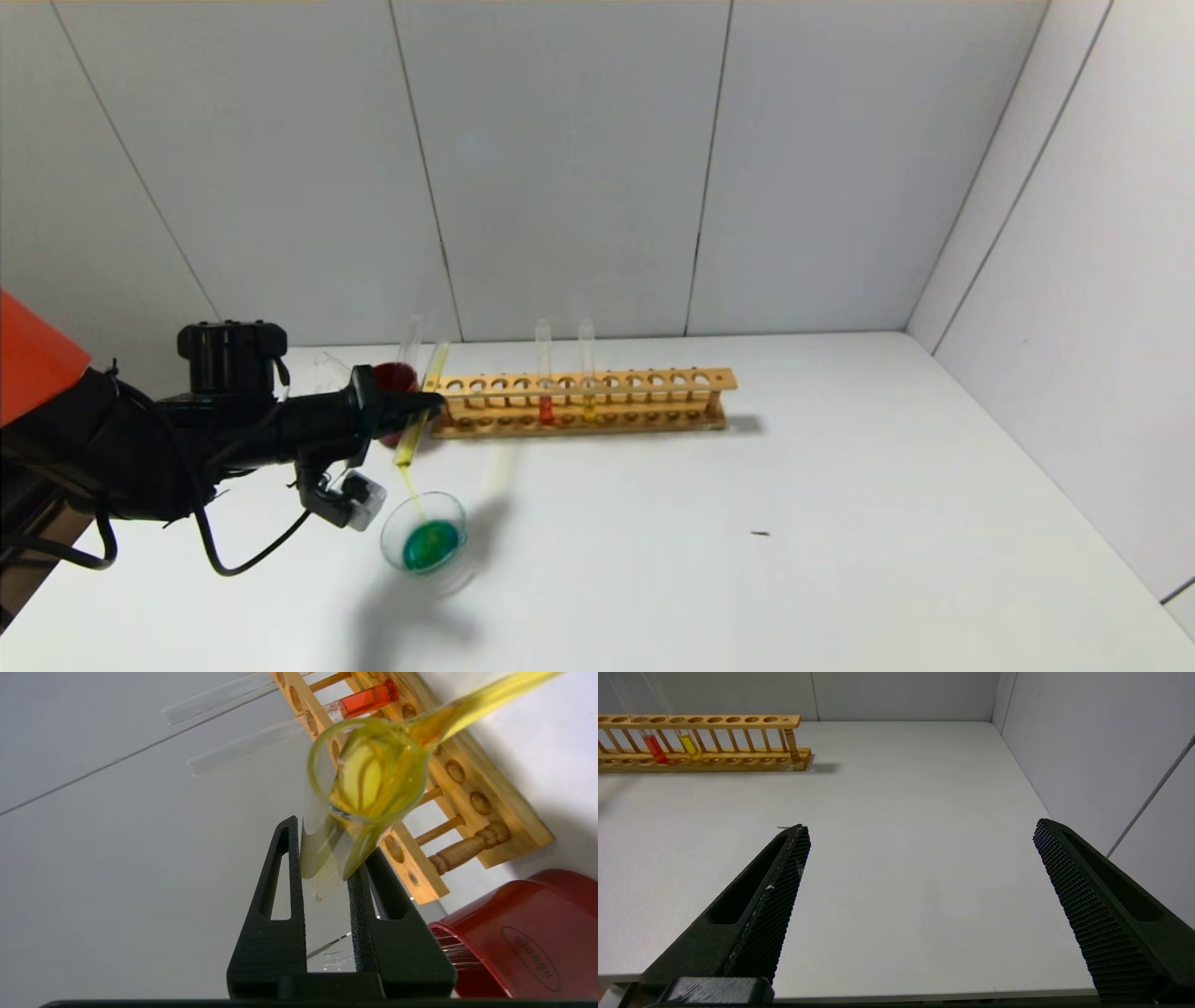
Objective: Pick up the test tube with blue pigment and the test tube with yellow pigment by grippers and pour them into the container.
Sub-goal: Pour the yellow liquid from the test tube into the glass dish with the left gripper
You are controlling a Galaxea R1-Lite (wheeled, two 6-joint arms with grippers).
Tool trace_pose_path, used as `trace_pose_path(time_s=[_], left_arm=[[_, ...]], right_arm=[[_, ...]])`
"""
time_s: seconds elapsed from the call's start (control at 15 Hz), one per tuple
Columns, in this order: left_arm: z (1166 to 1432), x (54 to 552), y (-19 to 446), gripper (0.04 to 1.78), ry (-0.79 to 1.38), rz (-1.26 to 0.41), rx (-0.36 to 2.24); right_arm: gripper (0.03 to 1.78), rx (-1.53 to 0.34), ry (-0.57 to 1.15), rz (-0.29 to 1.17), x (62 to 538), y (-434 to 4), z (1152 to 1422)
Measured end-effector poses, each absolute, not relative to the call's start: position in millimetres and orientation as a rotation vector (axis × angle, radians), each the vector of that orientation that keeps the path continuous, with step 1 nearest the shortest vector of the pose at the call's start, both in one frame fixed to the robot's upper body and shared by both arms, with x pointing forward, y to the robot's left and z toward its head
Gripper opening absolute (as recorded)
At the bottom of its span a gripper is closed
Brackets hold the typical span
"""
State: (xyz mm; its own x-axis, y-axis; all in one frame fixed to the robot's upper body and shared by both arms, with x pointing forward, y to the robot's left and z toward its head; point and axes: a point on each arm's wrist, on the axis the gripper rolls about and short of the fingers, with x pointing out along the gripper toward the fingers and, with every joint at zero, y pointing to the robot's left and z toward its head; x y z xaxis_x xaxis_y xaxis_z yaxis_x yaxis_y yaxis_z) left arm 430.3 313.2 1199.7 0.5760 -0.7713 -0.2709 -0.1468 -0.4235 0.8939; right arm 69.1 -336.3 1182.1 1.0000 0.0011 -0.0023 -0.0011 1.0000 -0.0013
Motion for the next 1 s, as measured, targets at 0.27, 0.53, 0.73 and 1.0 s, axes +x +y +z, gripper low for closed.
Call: trace_pose_path(time_s=[0.27, 0.53, 0.73, 1.0], left_arm=[[1200.4, 430.5, 313.0, 0.31, -0.750, -0.865, 1.905], [1201.7, 430.5, 313.0, 0.31, -0.765, -0.857, 1.925], [1202.4, 430.7, 313.0, 0.31, -0.771, -0.852, 1.934], [1202.6, 430.7, 312.8, 0.31, -0.780, -0.848, 1.947]], right_arm=[[1.75, -0.001, 0.002, 0.001, 69.1, -336.3, 1182.1], [1.75, -0.001, 0.002, 0.001, 69.1, -336.3, 1182.1], [1.75, -0.001, 0.002, 0.001, 69.1, -336.3, 1182.1], [1.75, -0.002, 0.002, 0.001, 69.1, -336.3, 1182.1]])
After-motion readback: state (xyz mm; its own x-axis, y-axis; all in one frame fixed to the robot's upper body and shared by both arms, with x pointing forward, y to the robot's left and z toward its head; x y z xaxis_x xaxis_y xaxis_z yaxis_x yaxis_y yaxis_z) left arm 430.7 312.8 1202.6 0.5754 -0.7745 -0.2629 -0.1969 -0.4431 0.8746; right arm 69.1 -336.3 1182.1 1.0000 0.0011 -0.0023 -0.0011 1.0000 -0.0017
